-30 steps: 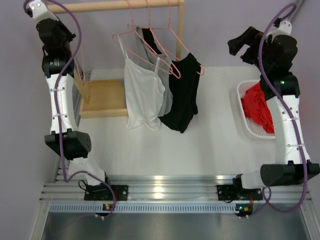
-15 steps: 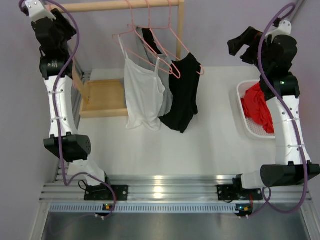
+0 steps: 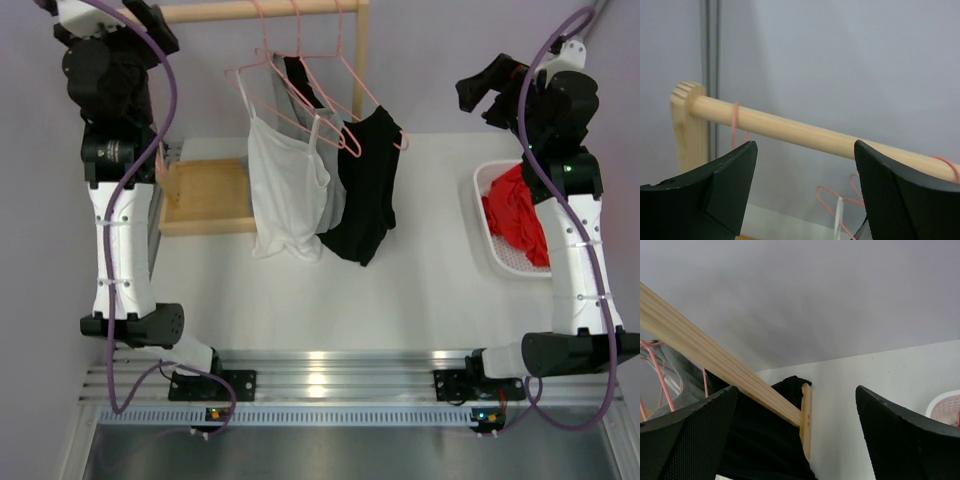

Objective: Remove the tank top from the hanger

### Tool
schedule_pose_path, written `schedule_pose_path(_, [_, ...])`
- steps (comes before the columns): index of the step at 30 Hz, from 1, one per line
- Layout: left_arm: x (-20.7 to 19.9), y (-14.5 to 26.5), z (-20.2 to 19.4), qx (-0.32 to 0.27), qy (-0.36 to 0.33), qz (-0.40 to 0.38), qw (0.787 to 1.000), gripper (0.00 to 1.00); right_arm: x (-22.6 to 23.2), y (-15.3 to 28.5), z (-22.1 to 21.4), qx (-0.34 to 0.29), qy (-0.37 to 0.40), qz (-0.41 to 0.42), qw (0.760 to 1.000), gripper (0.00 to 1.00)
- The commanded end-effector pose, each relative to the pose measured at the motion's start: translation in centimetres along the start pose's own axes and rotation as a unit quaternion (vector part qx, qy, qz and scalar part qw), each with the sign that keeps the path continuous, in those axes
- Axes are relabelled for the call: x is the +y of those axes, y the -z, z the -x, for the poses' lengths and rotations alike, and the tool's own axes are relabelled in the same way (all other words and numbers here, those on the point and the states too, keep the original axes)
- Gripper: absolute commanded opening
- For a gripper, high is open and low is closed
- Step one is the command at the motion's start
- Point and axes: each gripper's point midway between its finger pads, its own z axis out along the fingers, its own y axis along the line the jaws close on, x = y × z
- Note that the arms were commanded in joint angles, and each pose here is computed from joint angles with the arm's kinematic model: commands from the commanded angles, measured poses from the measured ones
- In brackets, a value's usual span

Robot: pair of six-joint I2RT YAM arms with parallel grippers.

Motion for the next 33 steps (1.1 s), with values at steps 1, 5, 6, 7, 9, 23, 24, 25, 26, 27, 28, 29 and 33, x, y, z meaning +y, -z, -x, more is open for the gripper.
schedule_pose_path(1, [-2.3, 1.1, 1.7, -0.026, -0.038, 0.009, 0.999, 0.84, 2.0, 0.7, 1.6, -0.028, 0.002, 0.034, 0.999, 0.99])
schedule_pose_path(5, [-5.3, 1.8, 0.3, -0.01, -0.022, -0.009, 1.0, 0.86, 2.1, 0.7, 1.5, -0.027, 0.001, 0.037, 0.999, 0.99])
schedule_pose_path(6, [-5.5, 1.8, -0.2, -0.006, -0.027, -0.001, 1.0, 0.87, 2.1, 0.8, 1.5, -0.027, 0.001, 0.038, 0.999, 0.99])
schedule_pose_path(7, [-5.9, 2.0, -0.5, -0.004, -0.027, 0.0, 1.0, 0.87, 2.2, 0.9, 1.5, -0.028, 0.001, 0.039, 0.999, 0.99])
schedule_pose_path(9, [-7.6, 2.3, -1.3, 0.005, -0.026, -0.008, 1.0, 0.88, 2.1, 0.9, 1.5, -0.028, 0.004, 0.039, 0.999, 0.99])
schedule_pose_path(23, [-15.3, 2.8, -7.1, 0.044, -0.053, -0.035, 0.997, 0.92, 2.1, 2.6, 1.6, -0.034, 0.017, 0.04, 0.998, 1.0])
schedule_pose_path(24, [-15.5, 2.7, -7.6, 0.048, -0.054, -0.034, 0.997, 0.92, 2.2, 2.7, 1.5, -0.033, 0.015, 0.04, 0.999, 0.99])
schedule_pose_path(25, [-15.6, 2.5, -8.1, 0.051, -0.054, -0.032, 0.997, 0.92, 2.2, 3.0, 1.6, -0.035, 0.014, 0.04, 0.998, 1.0])
schedule_pose_path(26, [-16.0, 2.2, -9.5, 0.059, -0.056, -0.032, 0.996, 0.92, 2.2, 3.1, 1.4, -0.034, 0.014, 0.04, 0.999, 0.99])
schedule_pose_path(27, [-16.2, 2.0, -10.0, 0.062, -0.056, -0.033, 0.996, 0.92, 2.1, 3.1, 1.4, -0.034, 0.013, 0.039, 0.999, 0.99])
schedule_pose_path(28, [-16.4, 1.9, -10.4, 0.066, -0.056, -0.035, 0.996, 0.92, 2.2, 3.3, 1.4, -0.034, 0.013, 0.041, 0.998, 0.99])
schedule_pose_path(29, [-16.8, 1.7, -11.5, 0.072, -0.054, -0.036, 0.995, 0.92, 2.3, 3.4, 1.3, -0.033, 0.013, 0.043, 0.998, 0.99])
schedule_pose_path(33, [-17.3, 1.3, -13.1, 0.081, -0.055, -0.039, 0.994, 0.91, 2.4, 4.0, 1.5, -0.037, 0.019, 0.045, 0.998, 0.99])
